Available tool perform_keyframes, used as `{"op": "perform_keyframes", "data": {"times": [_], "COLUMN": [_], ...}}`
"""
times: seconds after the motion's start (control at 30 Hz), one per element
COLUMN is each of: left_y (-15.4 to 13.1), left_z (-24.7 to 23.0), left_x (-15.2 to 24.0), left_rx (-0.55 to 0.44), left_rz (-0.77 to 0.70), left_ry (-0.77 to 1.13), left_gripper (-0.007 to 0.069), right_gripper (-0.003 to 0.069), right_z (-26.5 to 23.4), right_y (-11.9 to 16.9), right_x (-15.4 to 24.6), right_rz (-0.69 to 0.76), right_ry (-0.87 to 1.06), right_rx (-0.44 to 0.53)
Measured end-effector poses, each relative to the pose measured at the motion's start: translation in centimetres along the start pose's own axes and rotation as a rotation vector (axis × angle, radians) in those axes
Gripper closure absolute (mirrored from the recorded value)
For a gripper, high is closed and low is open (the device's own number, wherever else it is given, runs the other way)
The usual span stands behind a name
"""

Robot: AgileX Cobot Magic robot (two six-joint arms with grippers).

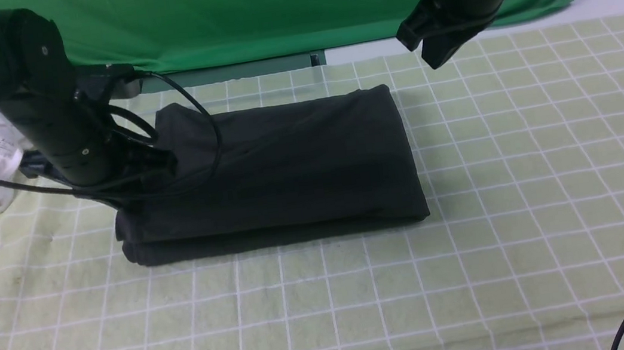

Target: Fold a long-sleeved shirt over a green coffee tablecloth.

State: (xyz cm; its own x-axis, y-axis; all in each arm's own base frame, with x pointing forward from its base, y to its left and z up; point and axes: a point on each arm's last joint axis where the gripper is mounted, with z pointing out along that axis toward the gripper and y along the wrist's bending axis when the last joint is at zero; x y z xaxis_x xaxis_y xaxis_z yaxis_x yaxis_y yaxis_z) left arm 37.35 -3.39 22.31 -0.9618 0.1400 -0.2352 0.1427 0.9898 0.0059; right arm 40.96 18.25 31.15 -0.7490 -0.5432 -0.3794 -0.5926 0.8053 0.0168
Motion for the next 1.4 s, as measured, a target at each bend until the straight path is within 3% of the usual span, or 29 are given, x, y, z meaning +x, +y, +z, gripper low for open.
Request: {"op": "perform_keyframes", "data": {"times": [0.17, 0.33, 0.53, 0.73, 0.87, 0.9, 1.0, 1.17, 1.3, 1.4], "left_y": [0.1, 0.2, -0.1, -0.4, -0.9, -0.9, -0.4, 0.3, 0.0, -0.1], "left_z": [-0.3, -3.4, -4.9, -5.0, -4.5, -3.5, -1.2, 1.5, 2.9, 3.0], "left_x": [0.2, -1.0, -2.4, -2.7, -3.2, -3.2, -3.3, -3.4, -3.9, -4.1], "left_rx": [-0.005, -0.018, 0.038, 0.076, 0.139, 0.131, 0.070, 0.009, 0.039, 0.054], "left_rz": [-0.003, -0.005, -0.053, -0.085, -0.072, -0.068, -0.090, -0.095, -0.081, -0.076], "left_ry": [0.030, -0.055, -0.161, -0.197, -0.213, -0.183, -0.116, -0.061, -0.095, -0.113], "left_gripper": [0.0445, 0.0235, 0.0149, 0.0148, 0.0229, 0.0277, 0.0316, 0.0301, 0.0254, 0.0297], "right_gripper": [0.0657, 0.0657, 0.0657, 0.0657, 0.0657, 0.0657, 0.0655, 0.0651, 0.0651, 0.0651], "right_z": [0.0, 0.0, 0.0, 0.0, 0.0, 0.0, 0.0, 0.0, 0.0, 0.0], "right_y": [0.0, 0.0, 0.0, 0.0, 0.0, 0.0, 0.0, 0.0, 0.0, 0.0], "right_x": [0.0, 0.0, 0.0, 0.0, 0.0, 0.0, 0.0, 0.0, 0.0, 0.0], "right_rz": [0.000, 0.001, 0.001, 0.001, 0.001, 0.001, 0.001, 0.001, 0.001, 0.001], "right_ry": [0.000, 0.000, 0.000, 0.000, 0.000, 0.000, 0.000, 0.000, 0.000, 0.000], "right_rx": [-0.001, -0.001, -0.001, -0.002, -0.002, -0.002, -0.002, -0.002, -0.002, -0.002]}}
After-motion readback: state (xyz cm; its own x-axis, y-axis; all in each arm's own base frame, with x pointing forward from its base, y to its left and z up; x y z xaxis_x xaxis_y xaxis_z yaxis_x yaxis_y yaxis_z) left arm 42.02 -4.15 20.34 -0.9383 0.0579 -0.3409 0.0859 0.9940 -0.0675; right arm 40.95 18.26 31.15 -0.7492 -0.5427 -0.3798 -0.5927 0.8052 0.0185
